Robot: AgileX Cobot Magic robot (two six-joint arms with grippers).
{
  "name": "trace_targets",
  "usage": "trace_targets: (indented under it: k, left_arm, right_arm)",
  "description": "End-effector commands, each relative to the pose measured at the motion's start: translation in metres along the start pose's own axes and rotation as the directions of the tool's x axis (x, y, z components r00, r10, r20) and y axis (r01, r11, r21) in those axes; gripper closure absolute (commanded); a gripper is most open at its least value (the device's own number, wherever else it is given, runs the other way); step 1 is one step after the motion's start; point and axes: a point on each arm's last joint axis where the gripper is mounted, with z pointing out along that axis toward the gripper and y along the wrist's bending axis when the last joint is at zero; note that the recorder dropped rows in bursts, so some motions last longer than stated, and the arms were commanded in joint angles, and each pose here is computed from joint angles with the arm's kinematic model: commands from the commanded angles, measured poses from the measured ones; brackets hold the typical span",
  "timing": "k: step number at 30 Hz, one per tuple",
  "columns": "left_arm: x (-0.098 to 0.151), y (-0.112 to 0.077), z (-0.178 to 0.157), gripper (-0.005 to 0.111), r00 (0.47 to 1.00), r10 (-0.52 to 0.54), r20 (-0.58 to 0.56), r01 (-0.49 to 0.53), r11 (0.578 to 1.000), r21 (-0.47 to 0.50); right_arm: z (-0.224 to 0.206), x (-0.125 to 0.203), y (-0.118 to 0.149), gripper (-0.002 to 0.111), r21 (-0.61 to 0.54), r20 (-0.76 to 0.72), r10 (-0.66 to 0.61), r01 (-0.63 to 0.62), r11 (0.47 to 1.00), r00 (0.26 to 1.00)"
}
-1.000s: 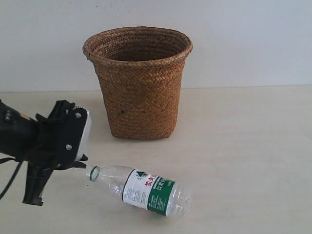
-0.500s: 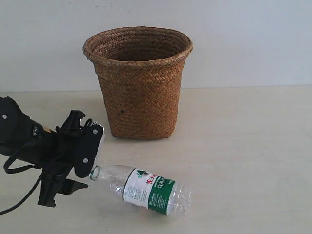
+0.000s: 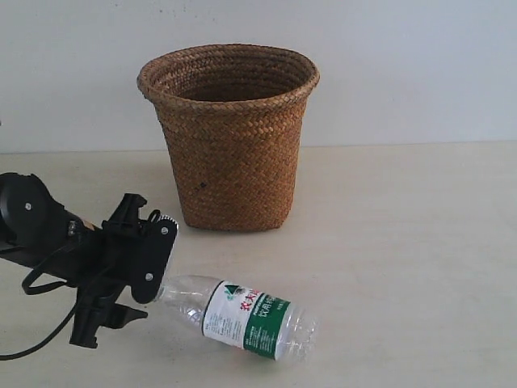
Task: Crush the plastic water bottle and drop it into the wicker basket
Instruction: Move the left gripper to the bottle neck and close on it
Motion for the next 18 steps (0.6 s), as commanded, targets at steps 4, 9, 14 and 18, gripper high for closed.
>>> trace_targets:
  k: [4, 9, 14, 18]
  left_arm:
    - [0.001, -0.001, 0.01, 0.043, 1.0, 0.0, -0.008, 0.0, 1.0, 0.006]
    - [0.0, -0.002, 0.013, 0.043, 1.0, 0.014, -0.01, -0.014, 1.0, 0.009]
    - [-0.01, 0.001, 0.016, 0.043, 0.999, 0.048, 0.002, -0.048, 0.999, -0.004]
    - [-0.013, 0.004, 0.02, 0.043, 0.998, 0.055, 0.006, -0.055, 0.998, -0.003]
  right_arm:
    - [0.0, -0.001, 0.0, 0.107, 0.004, 0.01, -0.008, 0.008, 1.0, 1.0]
    - [0.0, -0.001, 0.0, 0.107, 0.004, 0.01, -0.008, 0.008, 1.0, 1.0]
    - [0.0, -0.001, 0.0, 0.107, 0.004, 0.01, -0.008, 0.008, 1.0, 1.0]
    - [0.0, -0.001, 0.0, 0.107, 0.004, 0.01, -0.008, 0.008, 1.0, 1.0]
